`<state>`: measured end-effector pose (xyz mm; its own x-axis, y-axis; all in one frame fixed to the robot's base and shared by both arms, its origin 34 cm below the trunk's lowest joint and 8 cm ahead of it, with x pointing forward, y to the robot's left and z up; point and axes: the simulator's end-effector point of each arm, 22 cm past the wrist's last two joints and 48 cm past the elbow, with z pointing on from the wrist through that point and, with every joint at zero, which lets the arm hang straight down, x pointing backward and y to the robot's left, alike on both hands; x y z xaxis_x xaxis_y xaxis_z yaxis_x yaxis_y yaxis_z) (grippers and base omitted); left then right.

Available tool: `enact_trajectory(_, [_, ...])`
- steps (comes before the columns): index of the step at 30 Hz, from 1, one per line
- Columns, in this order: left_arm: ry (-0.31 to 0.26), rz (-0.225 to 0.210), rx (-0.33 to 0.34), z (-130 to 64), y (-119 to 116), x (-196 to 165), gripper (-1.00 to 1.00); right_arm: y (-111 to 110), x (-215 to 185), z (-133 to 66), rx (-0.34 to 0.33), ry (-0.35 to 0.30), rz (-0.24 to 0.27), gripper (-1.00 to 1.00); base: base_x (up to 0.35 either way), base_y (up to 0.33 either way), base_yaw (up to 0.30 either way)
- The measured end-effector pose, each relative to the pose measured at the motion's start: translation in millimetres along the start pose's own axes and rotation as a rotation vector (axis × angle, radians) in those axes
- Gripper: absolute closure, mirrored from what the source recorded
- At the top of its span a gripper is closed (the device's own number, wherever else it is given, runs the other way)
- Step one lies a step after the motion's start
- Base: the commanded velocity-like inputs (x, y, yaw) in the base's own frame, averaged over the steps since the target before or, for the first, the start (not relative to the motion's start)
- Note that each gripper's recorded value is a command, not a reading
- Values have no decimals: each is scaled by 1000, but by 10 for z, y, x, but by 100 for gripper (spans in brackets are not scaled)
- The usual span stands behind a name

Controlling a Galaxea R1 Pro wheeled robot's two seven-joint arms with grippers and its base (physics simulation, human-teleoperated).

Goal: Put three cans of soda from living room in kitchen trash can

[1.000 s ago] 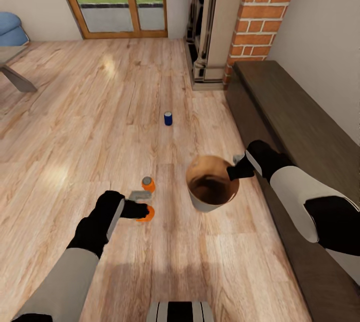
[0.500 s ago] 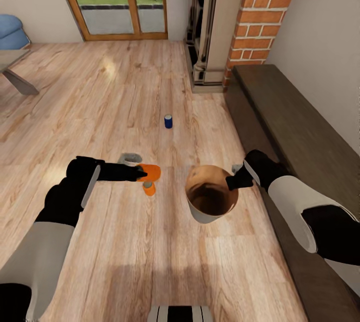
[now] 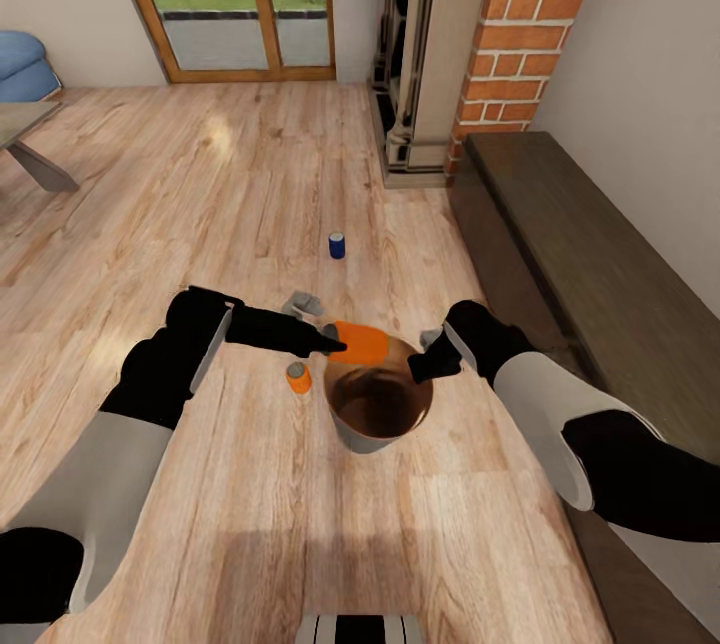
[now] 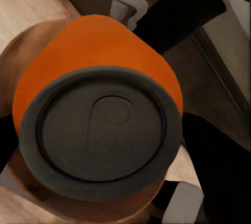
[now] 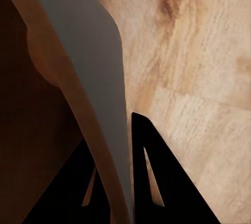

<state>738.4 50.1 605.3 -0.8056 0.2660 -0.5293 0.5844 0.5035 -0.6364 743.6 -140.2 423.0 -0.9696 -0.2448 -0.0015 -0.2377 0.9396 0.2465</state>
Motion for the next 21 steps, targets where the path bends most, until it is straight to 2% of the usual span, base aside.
enact_trajectory(2, [44, -4, 24, 175, -84, 105, 100, 91, -8, 15, -9, 1, -9, 100, 0, 0, 0])
enact_trajectory(3, [86, -11, 32, 297, -108, 229, 100, 115, -9, 23, -8, 1, -15, 100, 0, 0, 0])
enact_trajectory(9, [199, -40, 26, 579, -85, 596, 100, 137, -13, 31, 4, 2, -31, 100, 0, 0, 0])
enact_trajectory(14, [242, -24, -70, 723, 67, 707, 100, 163, -31, 22, 1, -2, -34, 100, 0, 0, 0])
enact_trajectory(21, [279, 8, -147, 745, 204, 774, 100, 193, -40, 23, -1, -4, -39, 100, 0, 0, 0])
